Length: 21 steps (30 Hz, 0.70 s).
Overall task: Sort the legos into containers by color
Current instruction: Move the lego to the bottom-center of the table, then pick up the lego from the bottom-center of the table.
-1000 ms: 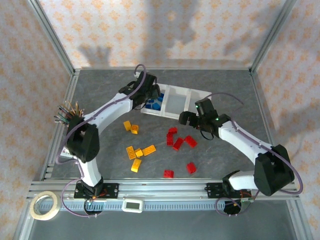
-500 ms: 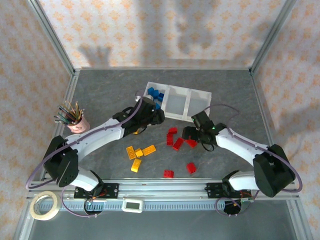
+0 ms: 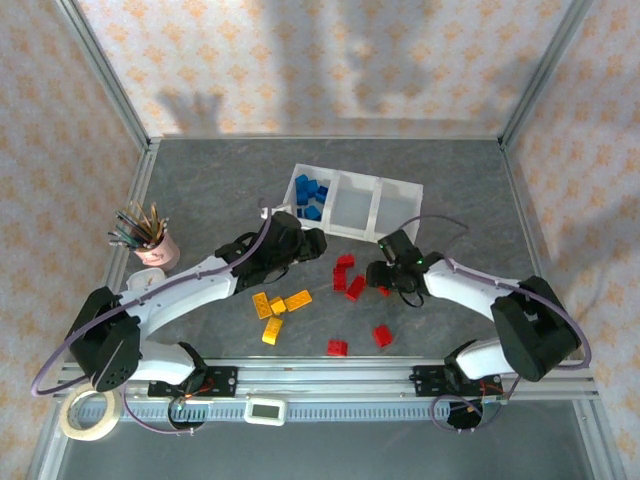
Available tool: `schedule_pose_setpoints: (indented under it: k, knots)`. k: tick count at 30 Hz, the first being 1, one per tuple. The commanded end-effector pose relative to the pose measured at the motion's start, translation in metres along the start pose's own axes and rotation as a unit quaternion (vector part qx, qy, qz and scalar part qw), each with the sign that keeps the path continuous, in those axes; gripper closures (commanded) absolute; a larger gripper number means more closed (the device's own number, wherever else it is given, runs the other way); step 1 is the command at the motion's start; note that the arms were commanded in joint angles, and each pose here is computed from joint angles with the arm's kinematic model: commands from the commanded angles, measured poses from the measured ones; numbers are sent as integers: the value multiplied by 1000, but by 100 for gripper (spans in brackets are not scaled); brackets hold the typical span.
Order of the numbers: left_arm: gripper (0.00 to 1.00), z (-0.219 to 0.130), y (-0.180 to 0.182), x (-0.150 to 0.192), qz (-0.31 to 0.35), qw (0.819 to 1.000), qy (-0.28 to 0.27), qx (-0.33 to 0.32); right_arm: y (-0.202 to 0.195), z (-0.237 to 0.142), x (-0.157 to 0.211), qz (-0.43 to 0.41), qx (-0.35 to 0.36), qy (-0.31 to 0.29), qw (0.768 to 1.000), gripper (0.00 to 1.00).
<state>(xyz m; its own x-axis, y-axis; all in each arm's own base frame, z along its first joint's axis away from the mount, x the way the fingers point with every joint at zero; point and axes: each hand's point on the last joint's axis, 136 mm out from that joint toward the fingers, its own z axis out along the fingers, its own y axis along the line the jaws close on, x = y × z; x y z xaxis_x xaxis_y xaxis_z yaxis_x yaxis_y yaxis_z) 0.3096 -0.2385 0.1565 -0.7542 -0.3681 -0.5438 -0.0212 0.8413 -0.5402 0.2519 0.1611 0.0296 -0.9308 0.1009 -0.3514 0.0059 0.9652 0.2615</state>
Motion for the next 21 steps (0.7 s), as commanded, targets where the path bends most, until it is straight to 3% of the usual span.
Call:
schedule_pose_setpoints:
  k: [1, 9, 13, 17, 21]
  knots:
    - [27, -7, -1, -4, -15, 1000, -23, 11, -1, 1, 19, -9, 5, 16, 1000, 43]
    - [19, -15, 3, -1, -11, 999, -29, 23, -7, -1, 31, -28, 52, 9, 998, 45]
    - [18, -17, -3, -1, -13, 999, -30, 42, -11, -3, 27, -30, 69, 1, 997, 41]
    - [17, -19, -2, -2, -17, 998, -35, 46, -7, -4, 33, -34, 71, 5, 997, 45]
    - [15, -22, -2, -3, -11, 998, -41, 50, -9, -4, 33, -37, 81, 0, 996, 55]
